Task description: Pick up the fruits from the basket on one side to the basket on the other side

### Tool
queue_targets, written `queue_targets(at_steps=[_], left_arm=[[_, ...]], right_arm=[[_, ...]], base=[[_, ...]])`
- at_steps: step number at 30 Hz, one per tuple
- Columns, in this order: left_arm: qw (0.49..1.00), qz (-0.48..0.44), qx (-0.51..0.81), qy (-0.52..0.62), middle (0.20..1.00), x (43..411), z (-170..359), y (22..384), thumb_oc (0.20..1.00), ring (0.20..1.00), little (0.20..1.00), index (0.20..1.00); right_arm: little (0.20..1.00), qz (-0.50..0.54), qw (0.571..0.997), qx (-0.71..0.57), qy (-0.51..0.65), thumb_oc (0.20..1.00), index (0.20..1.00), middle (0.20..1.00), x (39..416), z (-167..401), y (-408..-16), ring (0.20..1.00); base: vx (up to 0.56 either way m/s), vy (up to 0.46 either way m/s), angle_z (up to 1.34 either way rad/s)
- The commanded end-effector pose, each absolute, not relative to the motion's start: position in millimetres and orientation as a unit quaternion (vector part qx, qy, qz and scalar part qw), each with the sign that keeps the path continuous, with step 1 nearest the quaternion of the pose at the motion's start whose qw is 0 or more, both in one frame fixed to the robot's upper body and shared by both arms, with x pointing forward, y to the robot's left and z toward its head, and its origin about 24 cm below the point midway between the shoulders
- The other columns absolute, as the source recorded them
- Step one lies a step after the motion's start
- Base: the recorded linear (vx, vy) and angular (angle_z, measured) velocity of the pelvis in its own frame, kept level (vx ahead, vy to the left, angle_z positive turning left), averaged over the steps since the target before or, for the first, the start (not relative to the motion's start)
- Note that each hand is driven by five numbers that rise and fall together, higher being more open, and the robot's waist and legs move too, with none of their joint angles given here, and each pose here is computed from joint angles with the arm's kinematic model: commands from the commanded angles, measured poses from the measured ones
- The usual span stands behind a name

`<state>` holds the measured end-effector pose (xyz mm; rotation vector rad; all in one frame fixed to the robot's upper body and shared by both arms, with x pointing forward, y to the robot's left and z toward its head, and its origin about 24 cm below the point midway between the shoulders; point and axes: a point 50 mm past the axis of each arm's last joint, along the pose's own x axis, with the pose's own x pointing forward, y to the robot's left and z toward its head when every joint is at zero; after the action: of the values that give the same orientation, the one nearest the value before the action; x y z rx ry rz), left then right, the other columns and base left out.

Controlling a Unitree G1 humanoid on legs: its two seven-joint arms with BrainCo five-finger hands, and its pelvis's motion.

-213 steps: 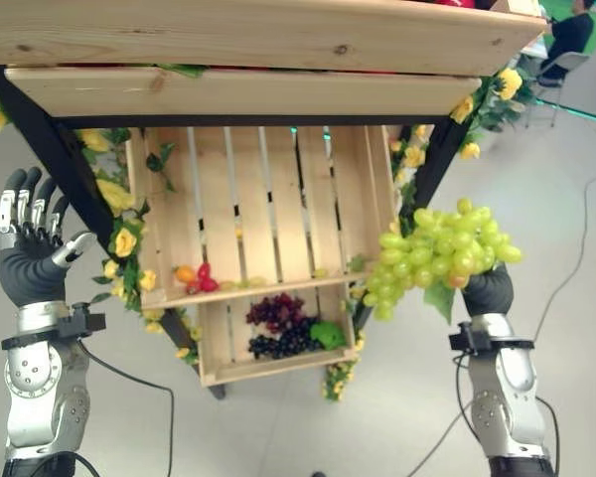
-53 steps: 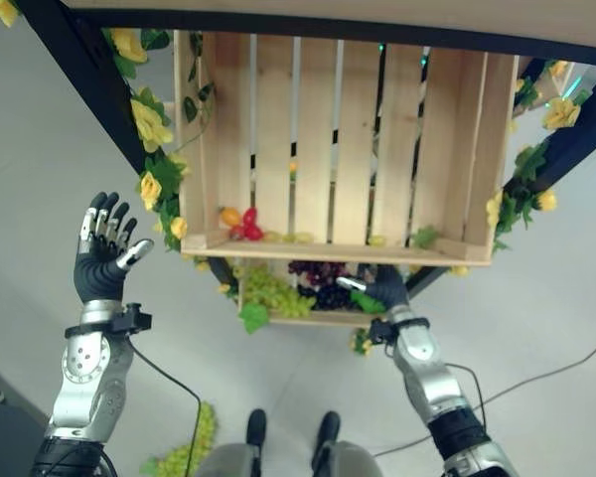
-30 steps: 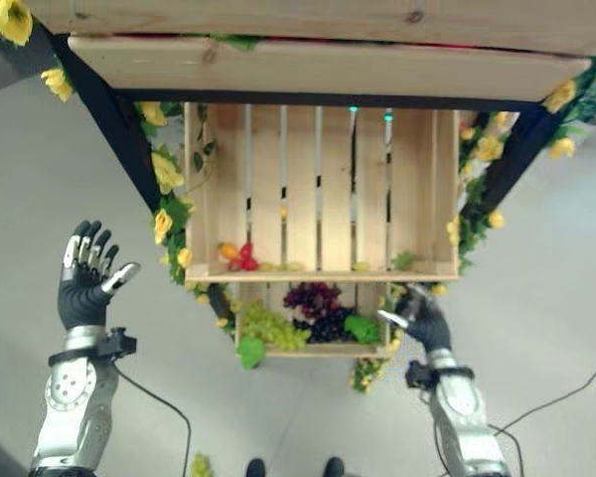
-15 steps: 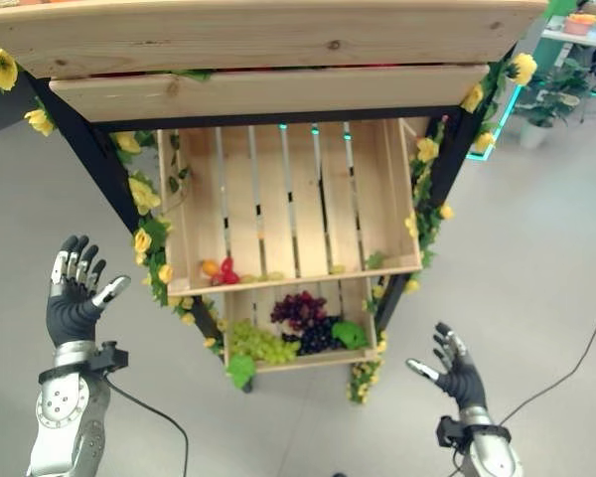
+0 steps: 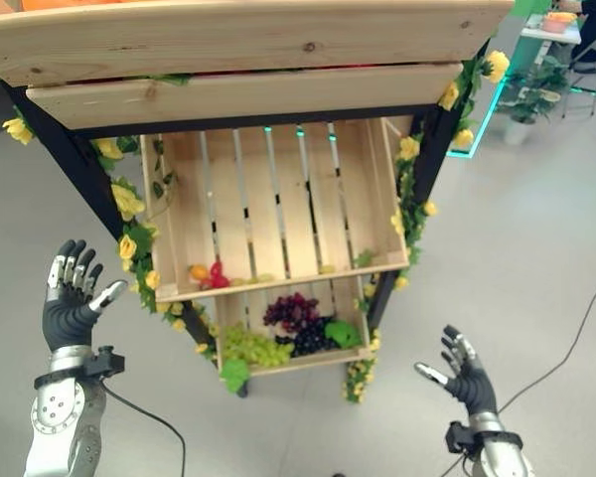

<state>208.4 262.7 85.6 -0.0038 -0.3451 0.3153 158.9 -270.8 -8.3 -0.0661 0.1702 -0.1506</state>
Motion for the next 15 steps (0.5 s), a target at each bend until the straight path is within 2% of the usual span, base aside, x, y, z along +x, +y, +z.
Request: queue_targets(at_steps=[1, 9, 15], left_arm=[[0.963, 0.157, 0.035, -0.216, 1.000, 200, 105, 271, 1.000, 1.000, 1.000, 1.000], [0.963, 0.151, 0.024, -0.222, 1.000, 203, 107, 269, 1.000, 1.000, 1.000, 1.000], [0.967, 0.138, 0.013, -0.215, 1.000, 204, 103, 265, 1.000, 1.000, 1.000, 1.000]], right_arm=[[1.000, -0.069, 0.996, -0.030, -0.042, 1.000, 1.000, 1.000, 181, 34, -268, 1.000], [1.000, -0.016, 0.994, -0.012, -0.108, 1.000, 1.000, 1.000, 202, 61, -251, 1.000], [1.000, 0.017, 0.991, -0.026, -0.128, 1.000, 1.000, 1.000, 209, 72, -244, 1.000]], base=[[-0.03, -0.028, 0.03], [-0.07, -0.069, 0.24], [-0.06, -0.083, 0.73]])
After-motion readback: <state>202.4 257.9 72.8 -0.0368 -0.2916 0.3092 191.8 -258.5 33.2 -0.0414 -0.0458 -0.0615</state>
